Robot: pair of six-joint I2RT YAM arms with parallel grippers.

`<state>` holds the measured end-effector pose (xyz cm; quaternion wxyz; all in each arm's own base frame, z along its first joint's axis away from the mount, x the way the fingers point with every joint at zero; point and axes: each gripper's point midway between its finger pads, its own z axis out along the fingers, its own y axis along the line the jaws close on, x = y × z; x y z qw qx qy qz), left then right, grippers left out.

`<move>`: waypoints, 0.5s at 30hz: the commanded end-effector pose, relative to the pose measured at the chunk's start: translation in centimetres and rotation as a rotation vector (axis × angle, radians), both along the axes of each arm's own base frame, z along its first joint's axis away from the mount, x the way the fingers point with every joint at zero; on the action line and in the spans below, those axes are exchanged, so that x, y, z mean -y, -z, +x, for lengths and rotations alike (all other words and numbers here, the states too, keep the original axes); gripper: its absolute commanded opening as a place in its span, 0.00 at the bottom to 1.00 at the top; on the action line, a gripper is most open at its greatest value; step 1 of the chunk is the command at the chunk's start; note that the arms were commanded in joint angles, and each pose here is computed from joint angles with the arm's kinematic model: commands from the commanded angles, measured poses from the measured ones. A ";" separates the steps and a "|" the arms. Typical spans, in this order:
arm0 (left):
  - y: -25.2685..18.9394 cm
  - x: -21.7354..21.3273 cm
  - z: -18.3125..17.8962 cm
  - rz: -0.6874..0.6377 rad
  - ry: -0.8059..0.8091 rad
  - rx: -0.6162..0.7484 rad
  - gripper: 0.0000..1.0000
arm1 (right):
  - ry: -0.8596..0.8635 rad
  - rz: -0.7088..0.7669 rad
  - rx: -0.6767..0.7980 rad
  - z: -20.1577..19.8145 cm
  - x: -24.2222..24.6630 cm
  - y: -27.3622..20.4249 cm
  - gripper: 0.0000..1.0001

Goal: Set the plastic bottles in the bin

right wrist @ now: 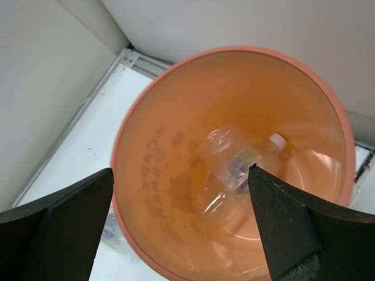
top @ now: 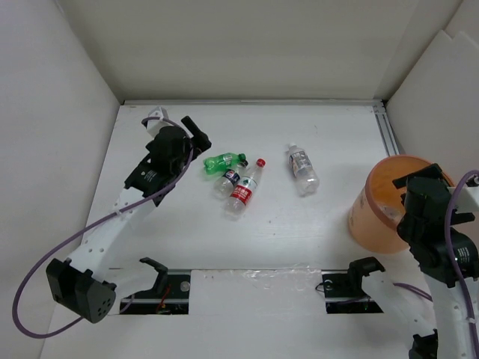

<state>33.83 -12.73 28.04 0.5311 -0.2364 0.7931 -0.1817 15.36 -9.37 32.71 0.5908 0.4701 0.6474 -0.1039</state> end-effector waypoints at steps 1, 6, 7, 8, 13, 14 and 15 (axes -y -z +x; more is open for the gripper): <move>3.0 -2.0 1.0 0.003 -0.112 -0.128 1.00 | -0.091 -0.065 0.038 2.5 -1.0 -3.4 1.00; 6.2 0.1 3.2 0.001 -0.052 -0.200 1.00 | -0.513 -0.165 0.027 8.1 -7.1 -5.6 1.00; 6.2 0.6 3.8 0.009 -0.026 -0.194 1.00 | -0.574 -0.175 0.023 8.8 -8.2 -5.8 1.00; 7.1 1.5 4.8 0.021 0.006 -0.209 1.00 | -0.634 -0.184 0.038 9.1 -9.1 -6.1 1.00; 5.6 3.0 7.8 0.172 0.142 -0.163 0.98 | -0.974 -0.223 0.084 10.0 -14.9 -6.1 1.00; 5.3 3.3 8.0 0.174 0.160 -0.144 1.00 | -0.995 -0.229 0.074 10.1 -15.2 -5.7 1.00; 5.1 3.6 8.1 0.164 0.172 -0.135 1.00 | -1.013 -0.223 0.064 10.3 -15.6 -5.4 1.00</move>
